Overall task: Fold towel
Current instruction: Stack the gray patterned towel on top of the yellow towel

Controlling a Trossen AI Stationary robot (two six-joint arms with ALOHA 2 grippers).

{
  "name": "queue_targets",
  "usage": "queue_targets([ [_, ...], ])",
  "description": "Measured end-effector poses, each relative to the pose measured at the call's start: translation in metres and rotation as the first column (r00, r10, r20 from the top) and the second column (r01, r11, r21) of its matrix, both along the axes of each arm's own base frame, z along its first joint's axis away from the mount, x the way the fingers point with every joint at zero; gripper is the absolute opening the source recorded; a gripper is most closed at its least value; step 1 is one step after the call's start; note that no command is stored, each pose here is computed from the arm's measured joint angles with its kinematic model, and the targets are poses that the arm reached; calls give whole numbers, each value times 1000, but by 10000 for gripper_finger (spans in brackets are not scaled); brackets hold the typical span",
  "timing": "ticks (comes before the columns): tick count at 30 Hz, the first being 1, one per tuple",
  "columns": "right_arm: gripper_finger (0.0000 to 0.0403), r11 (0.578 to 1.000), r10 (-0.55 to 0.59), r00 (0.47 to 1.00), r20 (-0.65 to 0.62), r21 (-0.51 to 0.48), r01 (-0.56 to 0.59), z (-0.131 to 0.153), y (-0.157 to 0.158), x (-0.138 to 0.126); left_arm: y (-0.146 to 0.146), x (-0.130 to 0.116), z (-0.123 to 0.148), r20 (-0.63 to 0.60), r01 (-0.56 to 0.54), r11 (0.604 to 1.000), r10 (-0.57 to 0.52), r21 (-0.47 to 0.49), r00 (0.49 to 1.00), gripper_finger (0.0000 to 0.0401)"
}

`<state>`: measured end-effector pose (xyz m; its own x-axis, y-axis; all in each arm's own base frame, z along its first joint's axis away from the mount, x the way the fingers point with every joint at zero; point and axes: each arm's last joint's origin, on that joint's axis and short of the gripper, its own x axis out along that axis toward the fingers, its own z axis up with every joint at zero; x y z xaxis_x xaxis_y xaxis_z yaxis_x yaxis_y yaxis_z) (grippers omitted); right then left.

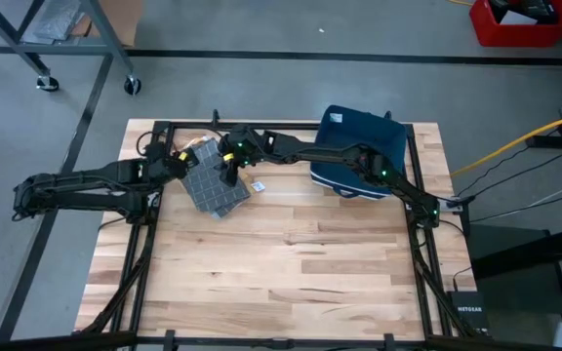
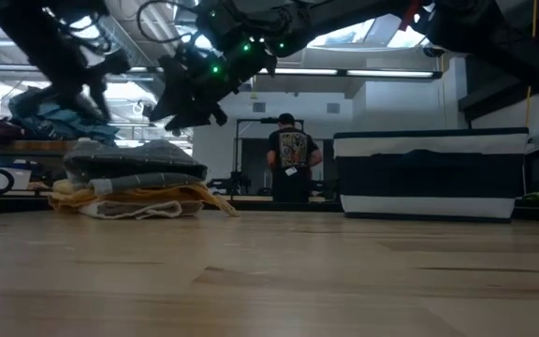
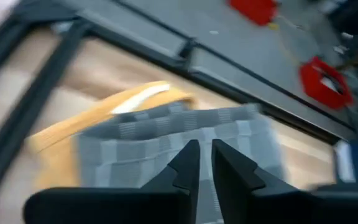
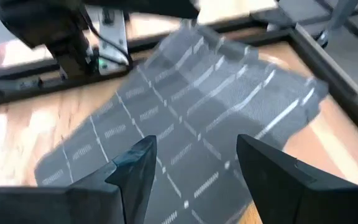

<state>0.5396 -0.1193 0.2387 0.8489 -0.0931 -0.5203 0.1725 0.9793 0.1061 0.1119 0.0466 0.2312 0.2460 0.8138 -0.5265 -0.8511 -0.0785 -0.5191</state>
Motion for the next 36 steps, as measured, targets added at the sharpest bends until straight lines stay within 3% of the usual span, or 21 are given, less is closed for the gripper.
queue_targets([
  [6, 229, 1000, 8, 999, -33, 12, -7, -23, 0, 3, 1, 15, 9, -75, 176, 980, -170, 94, 983, 7],
  [14, 223, 1000, -2, 1000, -15, 9, 2, -29, -1, 7, 3, 26, -3, -203, 202, 978, -186, 57, 961, 2],
  [29, 33, 999, 28, 1000, -5, 22, -27, -30, 4, 9, 9, 46, -29, -390, 208, 978, -196, -11, 900, 5],
  [32, 8, 1000, 21, 1000, 1, 16, -21, -35, 3, 11, 14, 50, -38, -429, 178, 984, -174, -31, 887, 5],
  [36, 12, 999, 21, 999, -45, 27, -20, -57, 3, 14, 25, 56, -48, -462, 122, 992, -127, -41, 878, 5],
])
